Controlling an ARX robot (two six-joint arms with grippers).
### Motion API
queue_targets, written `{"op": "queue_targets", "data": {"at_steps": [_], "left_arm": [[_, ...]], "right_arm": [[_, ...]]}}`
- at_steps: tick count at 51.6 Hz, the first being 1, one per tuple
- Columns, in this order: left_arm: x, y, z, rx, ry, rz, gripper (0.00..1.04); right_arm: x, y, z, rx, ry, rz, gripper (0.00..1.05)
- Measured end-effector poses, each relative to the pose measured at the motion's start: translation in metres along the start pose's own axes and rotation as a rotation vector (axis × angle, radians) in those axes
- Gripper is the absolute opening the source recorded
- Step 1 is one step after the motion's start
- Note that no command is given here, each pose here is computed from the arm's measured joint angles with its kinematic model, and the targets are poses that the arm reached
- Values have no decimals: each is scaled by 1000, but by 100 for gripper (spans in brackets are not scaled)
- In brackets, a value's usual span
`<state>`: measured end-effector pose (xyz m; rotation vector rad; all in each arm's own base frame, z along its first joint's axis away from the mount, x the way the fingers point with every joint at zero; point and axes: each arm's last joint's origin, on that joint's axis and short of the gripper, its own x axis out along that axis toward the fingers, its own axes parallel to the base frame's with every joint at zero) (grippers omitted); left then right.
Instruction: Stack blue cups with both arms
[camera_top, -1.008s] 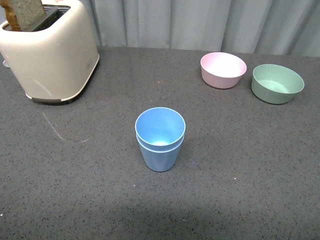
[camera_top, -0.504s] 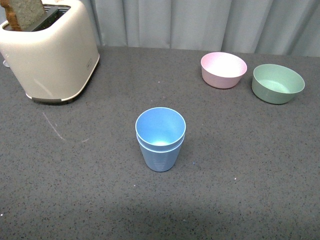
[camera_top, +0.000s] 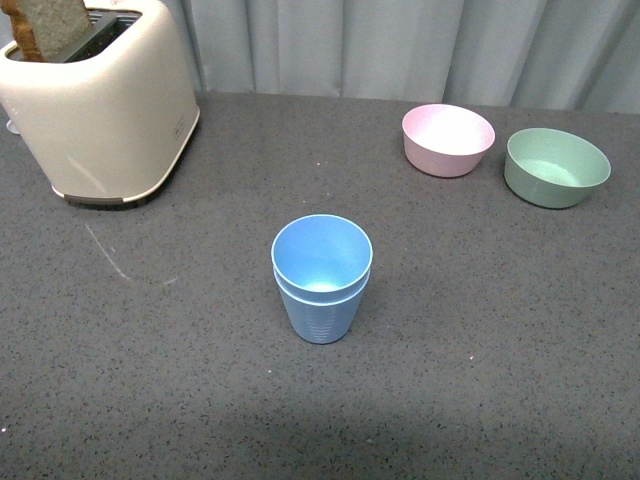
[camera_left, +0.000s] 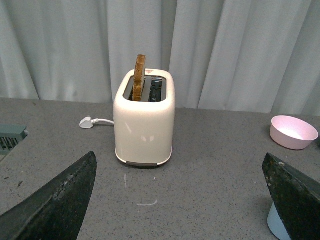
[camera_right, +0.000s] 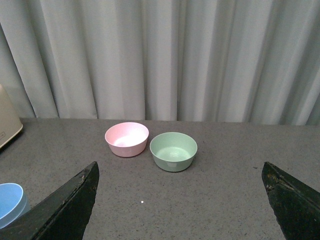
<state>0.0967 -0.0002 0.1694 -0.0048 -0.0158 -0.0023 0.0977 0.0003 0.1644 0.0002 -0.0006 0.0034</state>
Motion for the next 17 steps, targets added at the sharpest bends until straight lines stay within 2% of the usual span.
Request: {"op": "queue_targets", "data": {"at_steps": [17], "left_arm": [[0, 0, 0, 0, 0, 0, 98]], "right_arm": [[0, 0, 0, 0, 0, 0, 95]]}}
